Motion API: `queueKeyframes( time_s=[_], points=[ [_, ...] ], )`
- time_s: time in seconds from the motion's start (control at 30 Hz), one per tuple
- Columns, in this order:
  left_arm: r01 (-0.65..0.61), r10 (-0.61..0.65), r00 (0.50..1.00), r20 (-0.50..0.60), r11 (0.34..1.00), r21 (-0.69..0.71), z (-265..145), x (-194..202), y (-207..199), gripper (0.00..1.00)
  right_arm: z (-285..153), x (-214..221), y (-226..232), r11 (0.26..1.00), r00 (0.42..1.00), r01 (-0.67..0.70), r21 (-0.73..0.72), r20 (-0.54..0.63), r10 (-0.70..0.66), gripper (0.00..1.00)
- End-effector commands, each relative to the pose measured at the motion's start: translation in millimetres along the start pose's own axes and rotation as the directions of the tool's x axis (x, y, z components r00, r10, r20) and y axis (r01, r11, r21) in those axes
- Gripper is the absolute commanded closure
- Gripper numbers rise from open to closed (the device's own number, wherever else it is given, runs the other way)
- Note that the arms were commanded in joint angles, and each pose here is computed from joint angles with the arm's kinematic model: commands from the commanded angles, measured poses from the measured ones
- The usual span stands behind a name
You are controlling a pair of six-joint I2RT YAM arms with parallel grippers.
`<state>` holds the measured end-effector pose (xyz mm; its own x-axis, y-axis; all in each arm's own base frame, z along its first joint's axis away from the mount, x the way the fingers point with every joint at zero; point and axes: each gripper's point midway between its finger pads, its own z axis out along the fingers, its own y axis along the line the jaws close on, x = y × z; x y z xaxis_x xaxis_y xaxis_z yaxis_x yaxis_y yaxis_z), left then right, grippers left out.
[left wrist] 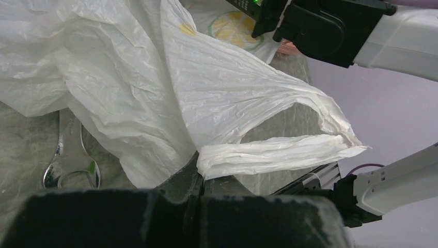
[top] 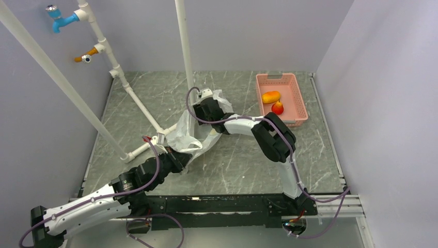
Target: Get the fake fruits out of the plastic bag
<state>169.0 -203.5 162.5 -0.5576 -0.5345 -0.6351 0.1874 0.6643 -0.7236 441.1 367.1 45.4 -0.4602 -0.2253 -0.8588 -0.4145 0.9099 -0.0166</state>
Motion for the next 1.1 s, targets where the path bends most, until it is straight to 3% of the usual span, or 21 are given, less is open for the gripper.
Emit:
queueKeyframes(
  time_s=[0.0, 0.37, 0.57, 0.8, 0.97, 1.07],
  points=[
    [0.018, -0.018, 1.000, -0.006, 0.999, 0.034, -0.3, 0.1, -9.0, 1.00, -38.3, -46.1, 16.3, 0.993, 0.993, -0.061, -0.098, 0.094, 0.070, 0.64],
    [0.003, -0.003, 1.000, 0.003, 0.999, 0.035, 0.5, -2.0, -9.7, 1.00, -131.3, -34.3, 39.5, 0.935, 0.993, -0.099, -0.340, 0.032, 0.116, 0.82],
    [-0.004, 0.003, 1.000, 0.015, 1.000, 0.027, -0.8, -5.0, -7.9, 1.00, -173.5, -23.2, 58.0, 0.860, 0.995, -0.089, -0.503, -0.009, 0.098, 0.88],
    [0.002, -0.003, 1.000, 0.026, 1.000, 0.015, -1.4, -4.9, -2.1, 1.00, -232.4, -89.5, 34.0, 0.881, 0.970, -0.022, -0.473, 0.202, 0.133, 1.00],
    [0.002, -0.002, 1.000, 0.015, 1.000, 0.014, -1.5, -2.9, -1.9, 1.00, -276.5, -145.8, -8.6, 0.936, 0.889, -0.036, -0.351, 0.417, 0.191, 1.00],
    [0.010, -0.010, 1.000, 0.007, 1.000, 0.013, -1.0, -0.2, -0.8, 1.00, -297.8, -167.0, -44.9, 0.958, 0.818, -0.133, -0.252, 0.518, 0.250, 1.00]
  ],
)
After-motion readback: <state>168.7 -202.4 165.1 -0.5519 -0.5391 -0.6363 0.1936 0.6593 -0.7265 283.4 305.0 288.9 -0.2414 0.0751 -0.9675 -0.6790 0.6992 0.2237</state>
